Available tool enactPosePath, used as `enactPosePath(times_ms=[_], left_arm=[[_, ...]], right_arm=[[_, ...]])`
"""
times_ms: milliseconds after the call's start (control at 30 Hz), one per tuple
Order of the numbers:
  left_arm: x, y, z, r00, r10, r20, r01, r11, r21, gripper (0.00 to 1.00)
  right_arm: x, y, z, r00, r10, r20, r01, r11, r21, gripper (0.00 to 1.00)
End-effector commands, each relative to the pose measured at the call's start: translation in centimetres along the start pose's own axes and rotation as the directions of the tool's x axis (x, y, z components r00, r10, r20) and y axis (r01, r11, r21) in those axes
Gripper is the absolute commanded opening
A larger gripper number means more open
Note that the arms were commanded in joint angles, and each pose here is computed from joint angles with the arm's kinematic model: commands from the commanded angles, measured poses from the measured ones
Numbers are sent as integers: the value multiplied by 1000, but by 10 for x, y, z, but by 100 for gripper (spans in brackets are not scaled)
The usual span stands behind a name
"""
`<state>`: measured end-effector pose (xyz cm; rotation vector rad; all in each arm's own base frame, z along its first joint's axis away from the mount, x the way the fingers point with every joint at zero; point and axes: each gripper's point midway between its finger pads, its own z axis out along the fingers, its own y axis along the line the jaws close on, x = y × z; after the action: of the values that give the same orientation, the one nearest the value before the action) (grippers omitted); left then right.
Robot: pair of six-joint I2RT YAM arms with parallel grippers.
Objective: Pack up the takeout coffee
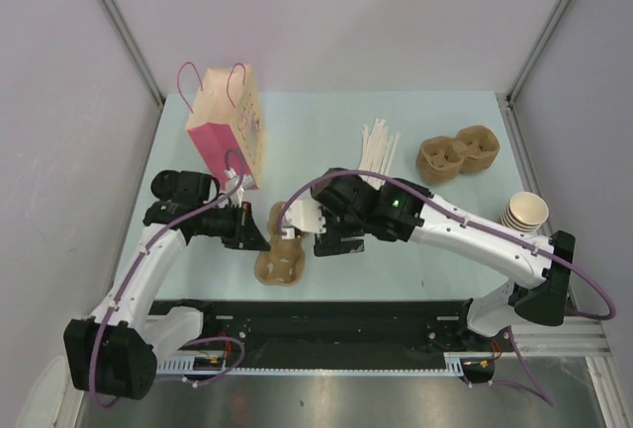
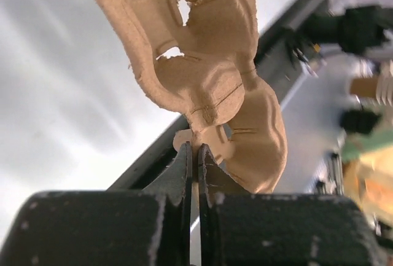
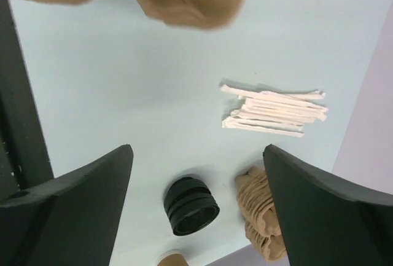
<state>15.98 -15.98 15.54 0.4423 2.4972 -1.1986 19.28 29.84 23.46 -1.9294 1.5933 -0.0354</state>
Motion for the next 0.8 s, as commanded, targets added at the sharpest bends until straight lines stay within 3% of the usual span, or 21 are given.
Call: enactPosePath(times_ms=[0, 133, 233, 300, 400, 467, 533, 667, 767], left_arm=[[-9, 38, -13, 993, -77, 92, 96, 970, -223, 0], [-12, 81, -34, 963, -212, 166, 264, 866, -425, 0], [-11, 103, -52, 890, -367, 270, 453, 776, -439, 0], [-11, 111, -58, 868, -395, 301, 494, 751, -438, 0], [-13, 121, -61, 873, -379, 306, 485, 744, -460, 0], [-20, 127, -62, 905, -323, 276, 421, 774, -473, 0], [-31, 136, -73, 923, -272, 271, 379, 759, -529, 0], [-34, 157, -85, 907, -325, 266, 420, 695, -584, 0], [-31, 159, -80, 901, -364, 236, 432, 703, -565, 0]], right_arm=[[-9, -38, -27, 989, 115, 92, -122, 989, 84, 96], [-5, -48, -30, 986, 138, 92, -147, 983, 107, 100], [-3, -51, -32, 985, 145, 94, -155, 981, 113, 100], [-2, -53, -32, 984, 150, 93, -160, 980, 119, 100], [0, -54, -32, 984, 153, 92, -163, 980, 117, 100], [1, -55, -33, 984, 155, 93, -165, 979, 118, 100], [0, -56, -34, 983, 156, 97, -168, 978, 122, 100], [-2, -58, -37, 983, 157, 101, -169, 978, 125, 100], [-3, -61, -39, 983, 152, 100, -164, 978, 131, 100]])
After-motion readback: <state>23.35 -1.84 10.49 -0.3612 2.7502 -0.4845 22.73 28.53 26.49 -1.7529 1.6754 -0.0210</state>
